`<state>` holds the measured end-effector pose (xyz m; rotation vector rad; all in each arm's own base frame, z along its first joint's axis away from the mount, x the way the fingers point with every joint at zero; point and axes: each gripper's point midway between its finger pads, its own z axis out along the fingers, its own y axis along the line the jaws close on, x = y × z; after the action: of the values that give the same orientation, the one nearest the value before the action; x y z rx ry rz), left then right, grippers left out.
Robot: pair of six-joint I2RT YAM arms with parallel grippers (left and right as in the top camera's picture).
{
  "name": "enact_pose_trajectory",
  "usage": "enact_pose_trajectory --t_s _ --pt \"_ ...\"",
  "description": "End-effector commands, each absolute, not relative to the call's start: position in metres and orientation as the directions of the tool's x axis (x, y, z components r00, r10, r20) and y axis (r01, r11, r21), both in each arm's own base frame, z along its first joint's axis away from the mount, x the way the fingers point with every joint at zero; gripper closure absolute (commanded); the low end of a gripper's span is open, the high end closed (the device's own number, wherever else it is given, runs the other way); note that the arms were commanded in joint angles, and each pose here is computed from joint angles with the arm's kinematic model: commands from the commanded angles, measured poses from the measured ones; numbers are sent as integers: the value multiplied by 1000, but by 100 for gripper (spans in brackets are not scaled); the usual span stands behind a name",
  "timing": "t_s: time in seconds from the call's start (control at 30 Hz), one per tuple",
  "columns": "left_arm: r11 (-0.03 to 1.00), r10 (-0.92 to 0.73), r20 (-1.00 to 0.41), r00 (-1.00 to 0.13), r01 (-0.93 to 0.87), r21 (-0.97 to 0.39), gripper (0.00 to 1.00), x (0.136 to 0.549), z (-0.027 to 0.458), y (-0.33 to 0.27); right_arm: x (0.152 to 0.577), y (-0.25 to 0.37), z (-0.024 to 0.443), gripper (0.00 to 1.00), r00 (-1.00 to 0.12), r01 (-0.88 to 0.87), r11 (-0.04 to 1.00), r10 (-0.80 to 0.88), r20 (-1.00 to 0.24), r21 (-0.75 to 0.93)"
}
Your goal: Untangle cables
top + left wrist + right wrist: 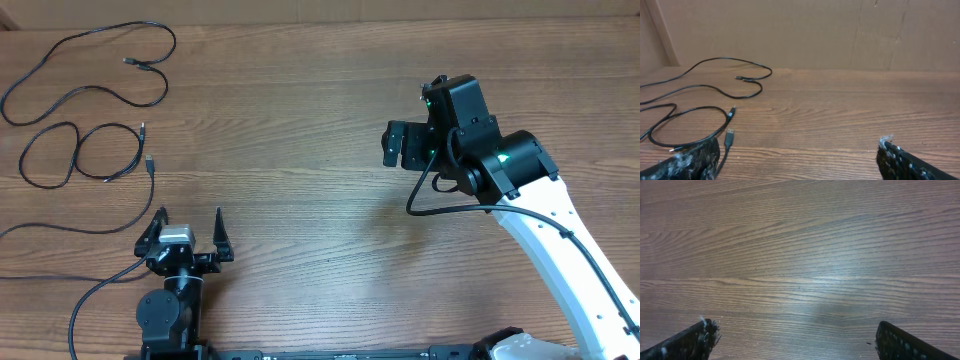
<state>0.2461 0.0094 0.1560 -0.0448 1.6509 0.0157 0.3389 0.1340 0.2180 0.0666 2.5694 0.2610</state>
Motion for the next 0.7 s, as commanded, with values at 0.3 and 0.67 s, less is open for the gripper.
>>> enact_pose_trajectory --t_s 0.3,0.67 --pt "999 -33 -997 -75 -45 -30 0 246 156 11 343 132 224 0 -835 -1 981 108 -540 196" --pt "999 -33 -997 -75 -45 -30 0 246 156 11 338 118 219 0 -840 32 991 95 -534 127"
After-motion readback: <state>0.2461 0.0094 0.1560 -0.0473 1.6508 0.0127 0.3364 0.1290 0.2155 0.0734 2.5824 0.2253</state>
